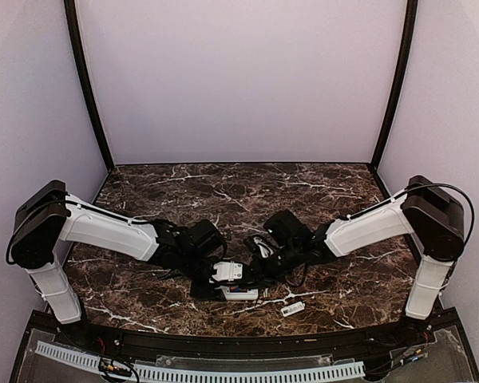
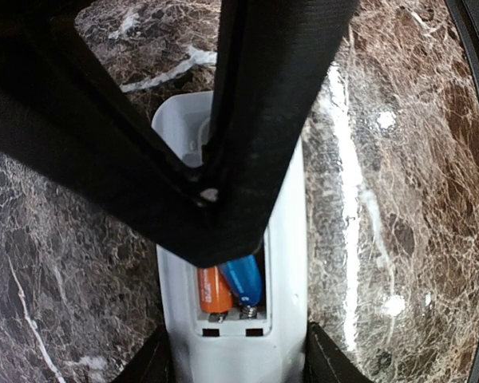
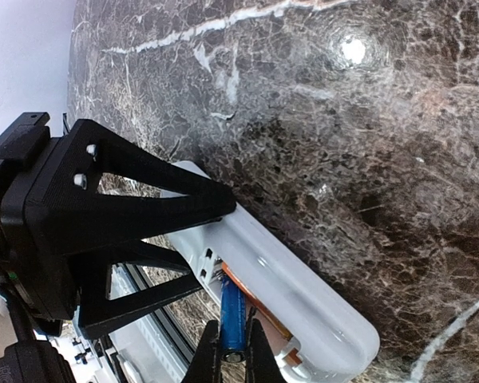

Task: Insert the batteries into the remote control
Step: Hold the remote control without the battery cover at the center of the board, then adjust the battery in the battery compartment, then load the battery into the battery compartment.

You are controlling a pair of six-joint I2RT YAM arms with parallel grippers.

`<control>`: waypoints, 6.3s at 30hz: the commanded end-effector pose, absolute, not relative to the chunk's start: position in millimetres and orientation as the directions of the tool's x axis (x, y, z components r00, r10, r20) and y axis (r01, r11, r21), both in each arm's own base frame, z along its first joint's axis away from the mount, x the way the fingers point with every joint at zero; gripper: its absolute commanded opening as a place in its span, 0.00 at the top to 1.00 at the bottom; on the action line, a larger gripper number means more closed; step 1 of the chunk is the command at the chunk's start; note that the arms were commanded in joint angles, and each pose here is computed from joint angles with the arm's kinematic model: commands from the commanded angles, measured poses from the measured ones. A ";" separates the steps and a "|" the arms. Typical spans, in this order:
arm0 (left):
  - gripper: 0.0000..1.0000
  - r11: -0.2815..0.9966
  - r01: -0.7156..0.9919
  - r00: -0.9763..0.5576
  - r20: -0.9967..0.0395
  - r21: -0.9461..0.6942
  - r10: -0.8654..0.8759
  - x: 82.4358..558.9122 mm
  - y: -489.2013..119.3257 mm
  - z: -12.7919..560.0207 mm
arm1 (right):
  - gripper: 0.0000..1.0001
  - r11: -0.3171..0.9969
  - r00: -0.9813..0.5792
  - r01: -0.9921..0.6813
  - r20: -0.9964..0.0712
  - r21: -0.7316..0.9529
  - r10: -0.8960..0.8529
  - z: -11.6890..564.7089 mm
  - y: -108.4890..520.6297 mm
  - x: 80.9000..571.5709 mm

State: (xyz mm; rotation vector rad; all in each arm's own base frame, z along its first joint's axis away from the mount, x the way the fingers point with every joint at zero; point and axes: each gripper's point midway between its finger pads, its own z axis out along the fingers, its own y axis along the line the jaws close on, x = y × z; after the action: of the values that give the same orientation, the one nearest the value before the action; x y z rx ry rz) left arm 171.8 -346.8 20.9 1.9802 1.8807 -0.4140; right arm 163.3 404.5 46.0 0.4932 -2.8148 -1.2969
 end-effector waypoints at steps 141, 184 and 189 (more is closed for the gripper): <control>1.00 0.023 0.999 0.008 -0.607 0.043 0.795 159.7 -386.6 6.8 | 0.93 0.816 -0.970 -0.219 -0.032 0.535 -0.239 43.0 357.2 164.9; 1.00 0.028 0.998 0.008 -0.599 0.050 0.801 160.7 -384.2 4.6 | 0.94 0.895 -0.955 -0.289 -0.040 0.339 -0.293 20.3 347.2 161.4; 1.00 0.026 0.998 0.010 -0.598 0.051 0.801 160.5 -384.4 4.1 | 0.99 0.765 -0.960 -0.268 -0.092 0.585 -0.265 57.5 374.7 167.1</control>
State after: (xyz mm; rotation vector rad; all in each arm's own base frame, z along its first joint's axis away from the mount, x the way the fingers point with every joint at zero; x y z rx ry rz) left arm 172.8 -378.8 20.6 1.7814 1.8395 -0.5314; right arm 168.5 354.3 42.0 0.4177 -3.0106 -0.7166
